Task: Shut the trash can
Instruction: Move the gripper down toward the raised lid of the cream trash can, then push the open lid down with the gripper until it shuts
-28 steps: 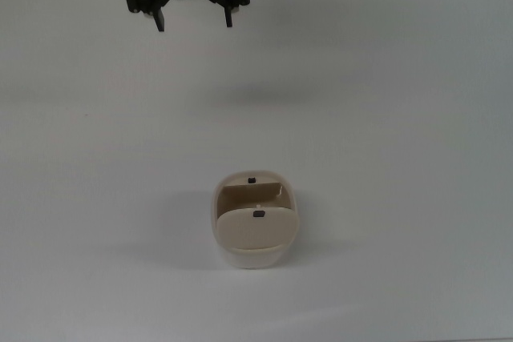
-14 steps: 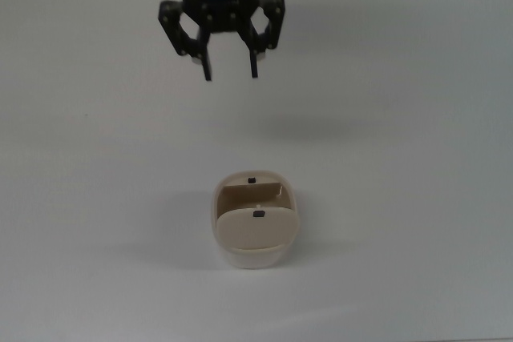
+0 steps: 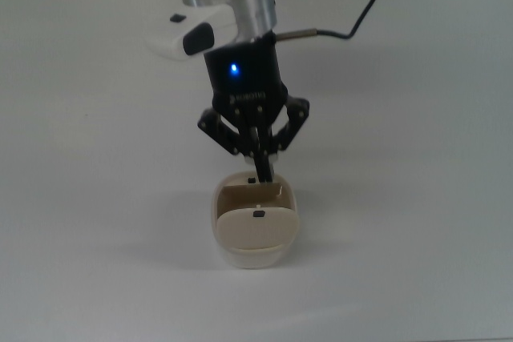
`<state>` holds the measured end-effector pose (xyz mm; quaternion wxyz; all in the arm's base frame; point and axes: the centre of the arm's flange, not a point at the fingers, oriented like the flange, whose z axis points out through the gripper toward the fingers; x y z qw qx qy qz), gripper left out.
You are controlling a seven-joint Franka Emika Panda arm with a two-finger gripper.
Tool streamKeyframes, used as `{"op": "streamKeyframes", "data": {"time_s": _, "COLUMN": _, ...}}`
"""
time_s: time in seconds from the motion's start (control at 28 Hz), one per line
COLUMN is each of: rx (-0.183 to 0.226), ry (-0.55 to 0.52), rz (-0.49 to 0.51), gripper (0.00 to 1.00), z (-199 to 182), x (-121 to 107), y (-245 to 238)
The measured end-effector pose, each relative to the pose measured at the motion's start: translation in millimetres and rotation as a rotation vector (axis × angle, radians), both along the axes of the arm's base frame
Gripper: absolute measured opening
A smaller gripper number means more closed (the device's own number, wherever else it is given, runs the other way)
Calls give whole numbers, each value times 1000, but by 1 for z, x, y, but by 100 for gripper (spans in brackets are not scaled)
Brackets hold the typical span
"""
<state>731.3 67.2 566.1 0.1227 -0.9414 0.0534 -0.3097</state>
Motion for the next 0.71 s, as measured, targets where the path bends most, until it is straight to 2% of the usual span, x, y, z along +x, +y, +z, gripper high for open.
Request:
{"op": "streamKeyframes", "data": {"time_s": 0.07, "rx": 15, "ry": -34, "rz": -12, "gripper": 1, "z": -9, "x": 7, "y": 5}}
{"op": "streamKeyframes", "data": {"time_s": 0.29, "rx": 31, "ry": -85, "rz": -23, "gripper": 1, "z": -32, "x": 19, "y": 13}}
{"op": "streamKeyframes", "data": {"time_s": 0.71, "rx": -10, "ry": -81, "rz": -18, "gripper": 1, "z": -52, "x": 25, "y": 10}}
